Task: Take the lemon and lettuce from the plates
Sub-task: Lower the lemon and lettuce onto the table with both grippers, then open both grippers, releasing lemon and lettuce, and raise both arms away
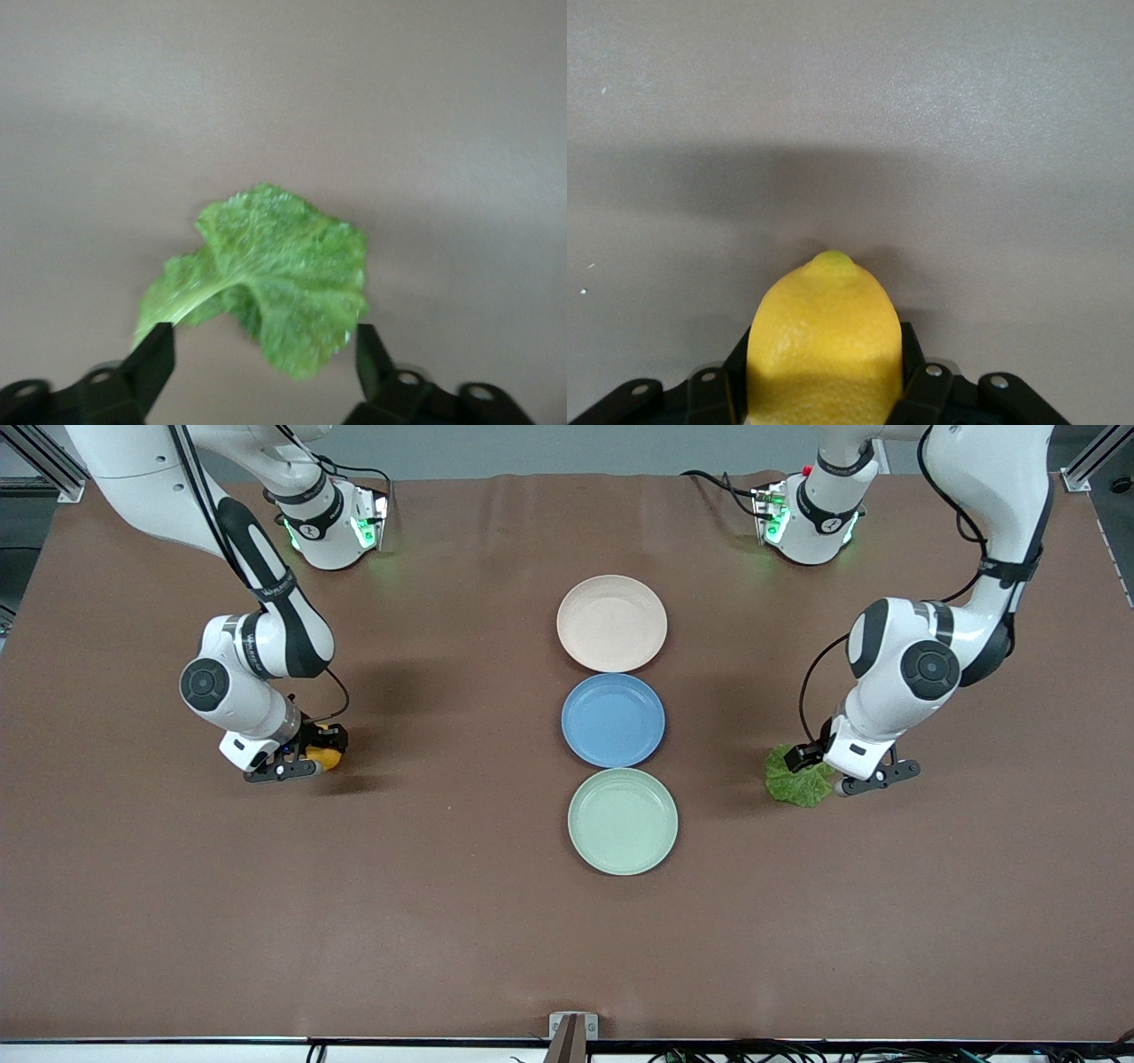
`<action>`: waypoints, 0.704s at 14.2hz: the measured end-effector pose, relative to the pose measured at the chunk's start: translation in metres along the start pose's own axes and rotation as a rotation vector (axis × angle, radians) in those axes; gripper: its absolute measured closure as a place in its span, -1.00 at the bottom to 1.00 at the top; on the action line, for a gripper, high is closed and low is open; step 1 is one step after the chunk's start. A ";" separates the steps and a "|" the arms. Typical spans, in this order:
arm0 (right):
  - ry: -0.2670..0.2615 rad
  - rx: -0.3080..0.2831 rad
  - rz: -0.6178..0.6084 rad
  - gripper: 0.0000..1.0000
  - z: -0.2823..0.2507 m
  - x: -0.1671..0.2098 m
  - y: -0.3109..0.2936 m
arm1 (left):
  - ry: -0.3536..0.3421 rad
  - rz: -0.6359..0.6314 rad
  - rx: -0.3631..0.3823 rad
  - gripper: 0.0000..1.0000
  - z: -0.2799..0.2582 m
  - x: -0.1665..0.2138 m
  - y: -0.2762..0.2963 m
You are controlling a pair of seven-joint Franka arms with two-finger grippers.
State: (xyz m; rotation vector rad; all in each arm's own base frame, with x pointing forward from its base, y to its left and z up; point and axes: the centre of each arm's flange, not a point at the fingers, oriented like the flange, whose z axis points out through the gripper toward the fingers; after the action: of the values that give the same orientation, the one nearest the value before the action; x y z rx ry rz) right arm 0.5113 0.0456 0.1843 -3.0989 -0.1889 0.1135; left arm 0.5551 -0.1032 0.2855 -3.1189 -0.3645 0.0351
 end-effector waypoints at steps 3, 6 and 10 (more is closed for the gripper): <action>-0.004 0.001 0.002 -0.52 0.001 -0.001 0.000 | -0.025 0.097 0.017 -1.00 -0.061 0.008 -0.012; -0.014 0.005 0.001 -1.00 -0.009 0.006 -0.001 | -0.019 0.175 0.020 -1.00 -0.116 0.009 -0.051; -0.070 0.025 0.008 -1.00 -0.076 0.040 0.005 | -0.039 0.223 0.000 -1.00 -0.198 0.004 -0.089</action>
State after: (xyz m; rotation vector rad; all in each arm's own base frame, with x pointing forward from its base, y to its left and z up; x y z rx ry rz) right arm 0.5571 0.0430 0.2571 -3.0737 -0.1757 0.2227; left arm 0.5433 -0.0148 0.4841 -3.1462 -0.0154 0.0959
